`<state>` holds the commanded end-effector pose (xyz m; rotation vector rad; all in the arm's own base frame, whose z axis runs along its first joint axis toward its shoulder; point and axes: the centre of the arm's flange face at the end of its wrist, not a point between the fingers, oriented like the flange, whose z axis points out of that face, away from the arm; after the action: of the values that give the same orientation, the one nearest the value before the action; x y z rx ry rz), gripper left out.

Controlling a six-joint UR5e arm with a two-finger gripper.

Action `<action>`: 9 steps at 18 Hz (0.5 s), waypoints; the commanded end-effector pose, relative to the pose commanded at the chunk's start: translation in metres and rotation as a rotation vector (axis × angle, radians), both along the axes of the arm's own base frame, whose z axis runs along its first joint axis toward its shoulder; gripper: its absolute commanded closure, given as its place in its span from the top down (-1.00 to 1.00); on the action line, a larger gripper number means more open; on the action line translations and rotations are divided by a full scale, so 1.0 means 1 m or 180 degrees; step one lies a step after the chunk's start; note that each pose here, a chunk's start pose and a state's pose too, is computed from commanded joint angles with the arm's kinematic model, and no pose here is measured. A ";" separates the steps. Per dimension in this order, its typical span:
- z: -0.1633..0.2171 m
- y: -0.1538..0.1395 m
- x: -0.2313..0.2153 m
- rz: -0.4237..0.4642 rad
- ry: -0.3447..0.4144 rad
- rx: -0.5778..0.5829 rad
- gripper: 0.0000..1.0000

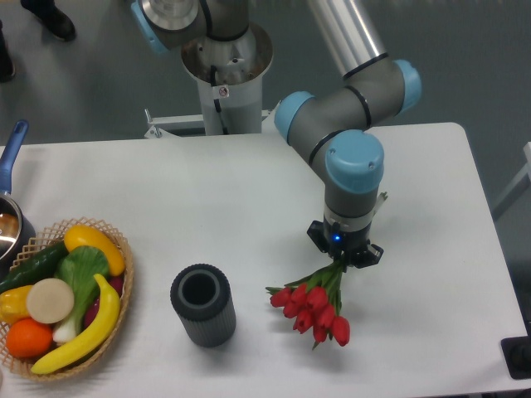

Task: Pick up the flowers from the table
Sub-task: 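Lift the gripped tulip bunch up off the table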

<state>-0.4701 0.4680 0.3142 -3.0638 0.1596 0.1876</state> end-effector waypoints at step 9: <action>0.043 -0.023 -0.021 -0.0030 -0.0022 -0.0070 -0.99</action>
<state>-0.4909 0.4449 0.3572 -3.0846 0.1766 0.1762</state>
